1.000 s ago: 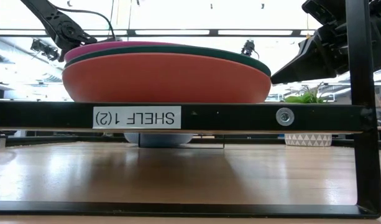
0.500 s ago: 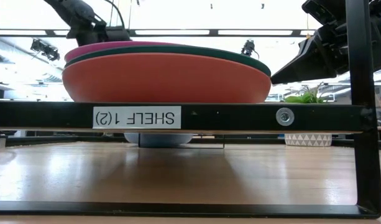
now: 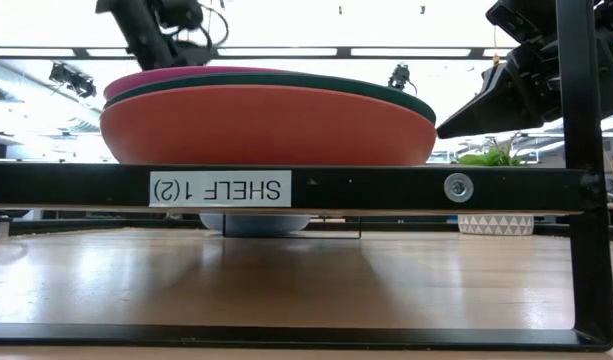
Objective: Place and stack plates onto a shelf
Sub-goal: Stack the blue plate on top of the pink plate on the shelf
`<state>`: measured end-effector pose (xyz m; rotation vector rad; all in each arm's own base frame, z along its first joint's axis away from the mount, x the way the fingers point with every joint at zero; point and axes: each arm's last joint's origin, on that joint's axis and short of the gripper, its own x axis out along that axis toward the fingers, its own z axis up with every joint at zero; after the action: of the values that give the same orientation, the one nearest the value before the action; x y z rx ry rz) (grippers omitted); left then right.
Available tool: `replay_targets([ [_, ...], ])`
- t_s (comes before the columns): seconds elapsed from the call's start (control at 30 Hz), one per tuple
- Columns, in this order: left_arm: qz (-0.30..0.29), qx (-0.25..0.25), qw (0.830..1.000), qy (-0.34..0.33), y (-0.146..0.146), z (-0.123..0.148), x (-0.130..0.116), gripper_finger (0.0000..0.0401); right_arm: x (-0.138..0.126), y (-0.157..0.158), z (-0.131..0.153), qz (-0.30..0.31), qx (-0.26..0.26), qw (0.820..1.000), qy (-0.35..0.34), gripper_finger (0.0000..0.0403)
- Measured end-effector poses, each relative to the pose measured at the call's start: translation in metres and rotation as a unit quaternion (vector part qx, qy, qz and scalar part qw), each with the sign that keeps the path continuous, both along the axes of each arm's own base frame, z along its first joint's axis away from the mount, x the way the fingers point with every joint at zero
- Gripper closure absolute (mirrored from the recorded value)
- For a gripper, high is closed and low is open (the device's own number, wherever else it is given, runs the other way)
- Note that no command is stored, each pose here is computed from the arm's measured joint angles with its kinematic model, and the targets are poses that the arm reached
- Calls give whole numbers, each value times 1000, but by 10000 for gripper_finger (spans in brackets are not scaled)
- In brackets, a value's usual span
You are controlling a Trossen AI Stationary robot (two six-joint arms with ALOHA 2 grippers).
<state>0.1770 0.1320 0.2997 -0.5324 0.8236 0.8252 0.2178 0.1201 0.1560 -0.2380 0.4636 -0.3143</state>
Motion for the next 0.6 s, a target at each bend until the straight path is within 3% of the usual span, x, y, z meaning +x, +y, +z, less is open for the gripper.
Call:
replay_targets([
  [0.23, -9, 39, 998, -41, -16, 30, -8, 400, 0, 0, 0, 0, 0, 1000, 0, 389],
  [0.4, -12, 1, 1000, -18, -24, 5, -1, 374, 1, 1, 2, 1, 4, 1000, -8, 389],
  [0.5, -89, 14, 995, 42, -34, -24, 10, 342, 1, 1, 2, 1, 5, 1000, -9, 389],
  [0.6, -197, 73, 972, 106, -44, -48, 17, 315, 1, 1, 2, 2, 4, 1000, -9, 389],
])
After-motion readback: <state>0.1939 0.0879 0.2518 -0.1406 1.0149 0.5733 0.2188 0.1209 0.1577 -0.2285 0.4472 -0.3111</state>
